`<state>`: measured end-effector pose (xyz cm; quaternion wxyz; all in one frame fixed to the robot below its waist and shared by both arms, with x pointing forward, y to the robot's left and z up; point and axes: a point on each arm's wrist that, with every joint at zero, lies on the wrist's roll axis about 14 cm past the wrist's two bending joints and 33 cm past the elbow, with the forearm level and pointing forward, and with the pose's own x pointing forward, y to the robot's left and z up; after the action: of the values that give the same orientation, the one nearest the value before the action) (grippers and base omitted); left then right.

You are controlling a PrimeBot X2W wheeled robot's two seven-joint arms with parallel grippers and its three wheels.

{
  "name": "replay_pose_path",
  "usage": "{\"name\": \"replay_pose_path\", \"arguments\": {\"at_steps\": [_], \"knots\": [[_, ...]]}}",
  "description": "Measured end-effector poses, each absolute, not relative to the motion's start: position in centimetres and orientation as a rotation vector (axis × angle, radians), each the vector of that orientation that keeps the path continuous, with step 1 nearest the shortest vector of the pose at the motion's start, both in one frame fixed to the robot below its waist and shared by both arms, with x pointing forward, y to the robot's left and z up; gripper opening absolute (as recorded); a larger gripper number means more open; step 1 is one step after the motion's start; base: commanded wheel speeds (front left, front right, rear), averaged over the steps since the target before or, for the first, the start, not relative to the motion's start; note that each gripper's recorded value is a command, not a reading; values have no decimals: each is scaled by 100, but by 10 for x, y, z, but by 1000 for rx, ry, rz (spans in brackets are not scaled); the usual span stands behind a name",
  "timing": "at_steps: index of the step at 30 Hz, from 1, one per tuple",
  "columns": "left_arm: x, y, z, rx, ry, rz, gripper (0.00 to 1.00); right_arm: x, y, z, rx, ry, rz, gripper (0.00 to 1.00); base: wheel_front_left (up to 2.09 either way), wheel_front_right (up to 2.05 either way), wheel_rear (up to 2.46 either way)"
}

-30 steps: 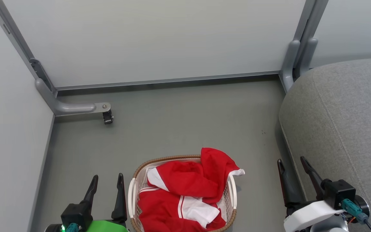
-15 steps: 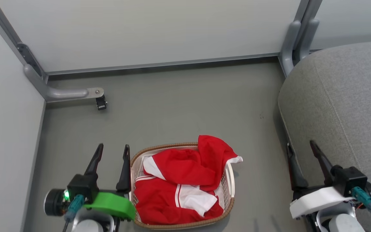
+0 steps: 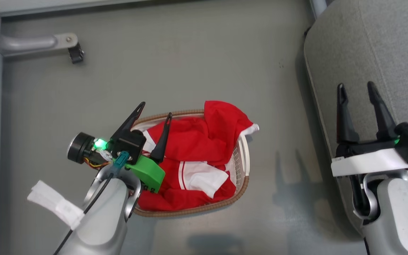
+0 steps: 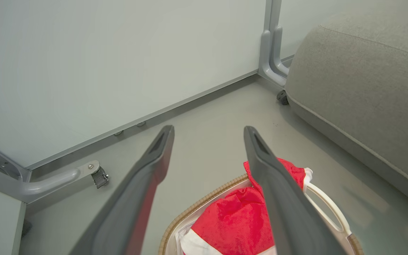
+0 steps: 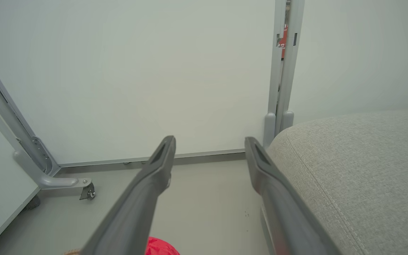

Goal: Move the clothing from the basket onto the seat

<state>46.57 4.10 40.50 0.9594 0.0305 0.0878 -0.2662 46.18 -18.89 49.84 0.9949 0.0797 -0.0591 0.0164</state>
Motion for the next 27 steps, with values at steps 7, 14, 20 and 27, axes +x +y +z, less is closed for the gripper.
{"name": "replay_pose_path", "arguments": {"at_steps": [7, 14, 20, 27], "knots": [[469, -1, 323, 152, 344, -755, 100, 490, -219, 469, 173, -89, -51, 100, 0, 0, 0], [441, -29, 240, 234, 510, -977, 100, 503, -244, 433, 166, -34, -116, 100, 0, 0, 0], [428, -44, 188, 281, 600, -1098, 100, 504, -254, 404, 167, 27, -139, 100, 0, 0, 0], [443, -60, 155, 320, 619, -1147, 100, 492, -271, 380, 144, 96, -186, 100, 0, 0, 0]]}}
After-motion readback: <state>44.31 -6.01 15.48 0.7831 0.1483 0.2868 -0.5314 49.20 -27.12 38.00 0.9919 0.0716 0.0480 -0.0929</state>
